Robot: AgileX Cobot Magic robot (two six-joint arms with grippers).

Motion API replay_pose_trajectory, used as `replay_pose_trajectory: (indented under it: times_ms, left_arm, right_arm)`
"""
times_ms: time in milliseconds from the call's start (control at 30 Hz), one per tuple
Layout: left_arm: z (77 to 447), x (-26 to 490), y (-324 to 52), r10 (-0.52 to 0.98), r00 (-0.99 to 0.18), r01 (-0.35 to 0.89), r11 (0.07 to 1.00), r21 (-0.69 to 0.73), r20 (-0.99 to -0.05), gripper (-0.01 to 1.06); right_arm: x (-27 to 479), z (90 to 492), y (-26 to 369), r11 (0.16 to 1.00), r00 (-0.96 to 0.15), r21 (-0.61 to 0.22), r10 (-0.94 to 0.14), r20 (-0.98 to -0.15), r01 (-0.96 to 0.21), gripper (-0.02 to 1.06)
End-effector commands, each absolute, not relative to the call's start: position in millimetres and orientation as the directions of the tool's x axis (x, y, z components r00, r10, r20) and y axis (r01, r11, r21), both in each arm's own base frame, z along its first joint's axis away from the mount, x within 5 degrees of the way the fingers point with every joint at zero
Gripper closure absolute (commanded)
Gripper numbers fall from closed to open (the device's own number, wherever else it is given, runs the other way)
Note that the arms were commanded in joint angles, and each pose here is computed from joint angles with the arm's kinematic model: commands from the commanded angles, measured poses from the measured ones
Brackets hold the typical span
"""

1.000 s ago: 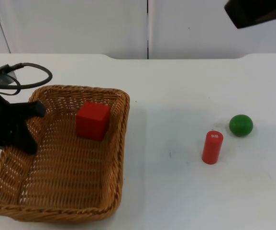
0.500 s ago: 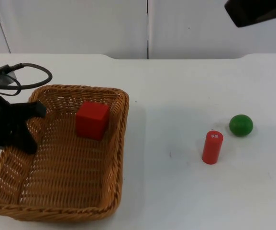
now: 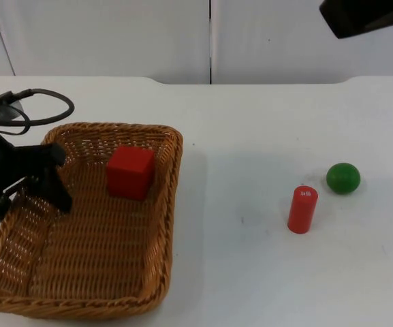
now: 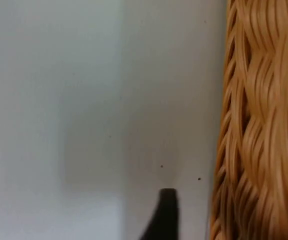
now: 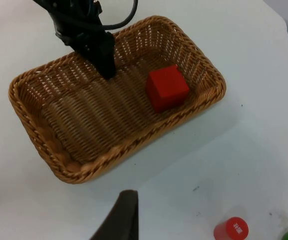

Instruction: Pick up the basket with the left hand and place the object to the left of the red cylinder into the basket with the right hand.

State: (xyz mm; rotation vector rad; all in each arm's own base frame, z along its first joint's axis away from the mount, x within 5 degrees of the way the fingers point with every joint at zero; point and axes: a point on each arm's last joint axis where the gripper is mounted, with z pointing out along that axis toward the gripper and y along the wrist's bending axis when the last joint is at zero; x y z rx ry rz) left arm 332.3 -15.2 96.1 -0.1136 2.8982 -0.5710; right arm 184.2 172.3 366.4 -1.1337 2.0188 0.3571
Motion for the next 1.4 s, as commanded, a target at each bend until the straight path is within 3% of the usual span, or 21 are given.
replay_pose_trajectory:
  times_ms: [0, 67, 300, 600, 800, 1367]
  left_arm:
    - [98.1, 331.4, -14.2, -0.093, -0.982, -0.024, 0.927, -0.375, -0.166, 0.23]
    - [101.5, 330.0, -12.3, -0.059, -0.983, 0.004, 0.938, -0.348, -0.172, 0.17]
    - [132.7, 329.7, -5.8, -0.018, -0.962, 0.055, 0.964, -0.261, -0.271, 0.16]
    - [212.9, 313.6, -2.0, 0.012, -0.881, 0.106, 0.979, -0.173, -0.473, 0.16]
    - [249.4, 298.4, -3.7, 0.018, -0.83, 0.13, 0.978, -0.161, -0.557, 0.16]
    - [313.2, 249.7, -9.5, 0.012, -0.72, 0.168, 0.973, -0.157, -0.694, 0.16]
  right_arm:
    - [184.3, 367.5, 170.1, 0.568, -0.294, -0.132, -0.593, -0.749, -0.812, 0.12]
    - [184.3, 367.5, 170.1, 0.568, -0.294, -0.132, -0.593, -0.749, -0.812, 0.12]
    - [184.1, 367.2, 170.0, 0.568, -0.296, -0.131, -0.595, -0.747, -0.813, 0.12]
    - [183.9, 367.1, 170.0, 0.568, -0.298, -0.128, -0.595, -0.746, -0.813, 0.12]
    - [183.9, 367.1, 170.0, 0.573, -0.305, -0.122, -0.59, -0.748, -0.811, 0.12]
    - [183.6, 361.5, 169.8, 0.612, -0.37, -0.065, -0.555, -0.745, -0.788, 0.12]
